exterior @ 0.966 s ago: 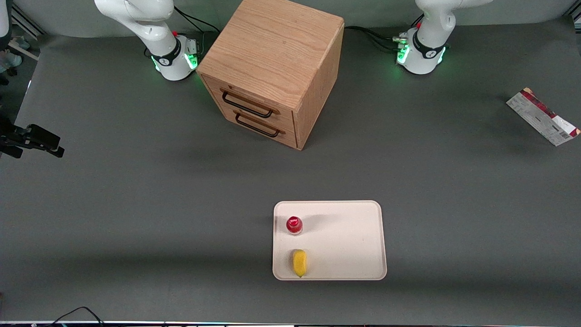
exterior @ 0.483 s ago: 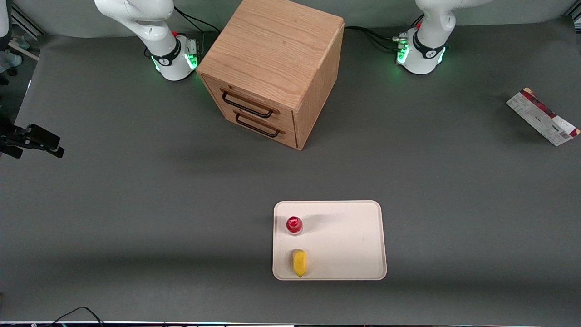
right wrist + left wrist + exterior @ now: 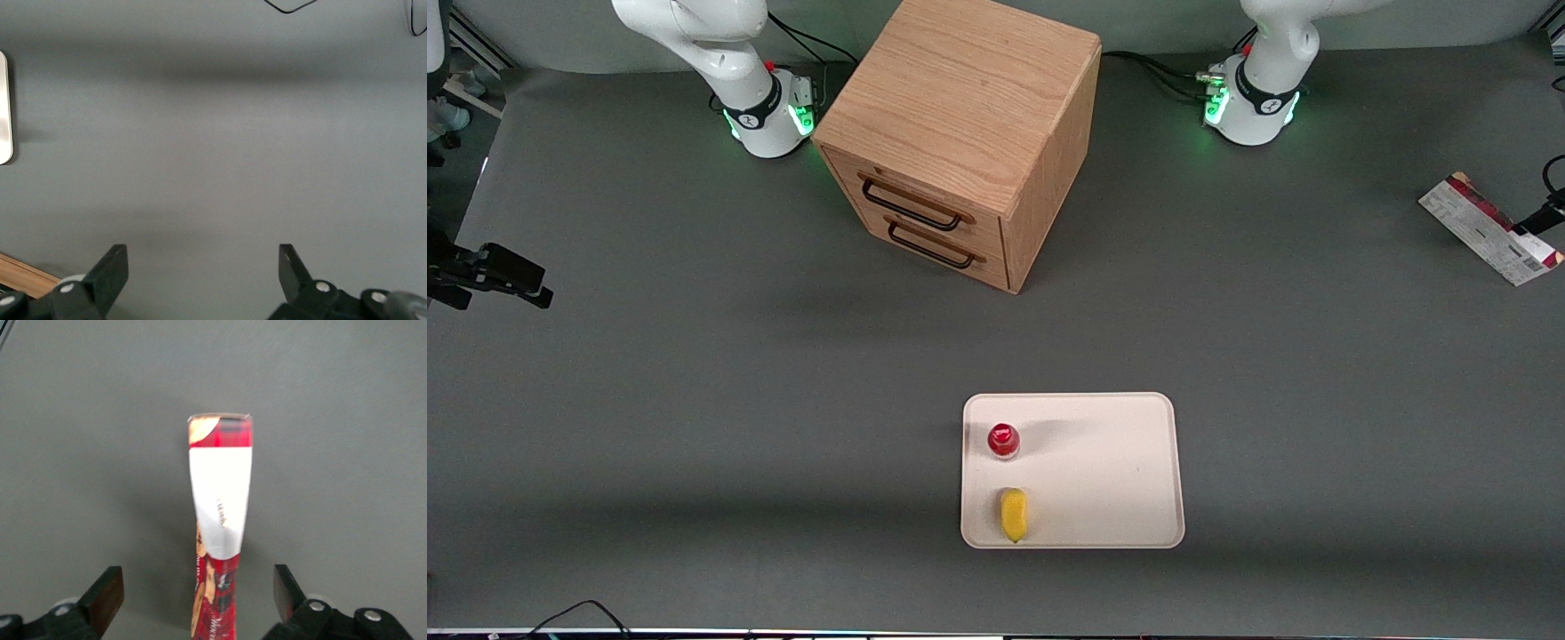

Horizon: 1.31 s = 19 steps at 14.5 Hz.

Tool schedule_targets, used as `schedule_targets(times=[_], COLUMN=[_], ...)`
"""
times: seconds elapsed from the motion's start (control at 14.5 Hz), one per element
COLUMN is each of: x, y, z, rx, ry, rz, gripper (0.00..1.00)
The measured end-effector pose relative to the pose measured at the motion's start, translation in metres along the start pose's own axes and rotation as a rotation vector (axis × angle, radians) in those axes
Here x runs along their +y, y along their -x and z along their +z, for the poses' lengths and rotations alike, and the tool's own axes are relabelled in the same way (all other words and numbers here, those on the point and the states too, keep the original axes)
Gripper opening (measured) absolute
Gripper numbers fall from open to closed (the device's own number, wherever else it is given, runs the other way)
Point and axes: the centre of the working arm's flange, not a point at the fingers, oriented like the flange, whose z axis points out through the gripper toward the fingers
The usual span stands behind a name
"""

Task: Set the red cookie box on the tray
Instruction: 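Lift the red cookie box upright with the left gripper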

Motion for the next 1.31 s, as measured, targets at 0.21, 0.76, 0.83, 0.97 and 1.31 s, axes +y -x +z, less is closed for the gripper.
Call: schedule_targets(times=[0.21,0.76,0.83,0.97,1.31], x=[0.0,0.007,0.01,0.015,0.019], y=[0.02,0.024,0.024,0.023,0.02], z=[0.024,0.052,0.054,0.058,0.056], rx=[0.023,0.033,0.029,0.027,0.038], ry=[-0.016,-0.004,-0.007,-0.002,0.0], rz=[-0.01,-0.006,-0.003,-0.008,0.011], gripper=[1.0,0.96,0.89,0.67,0.13])
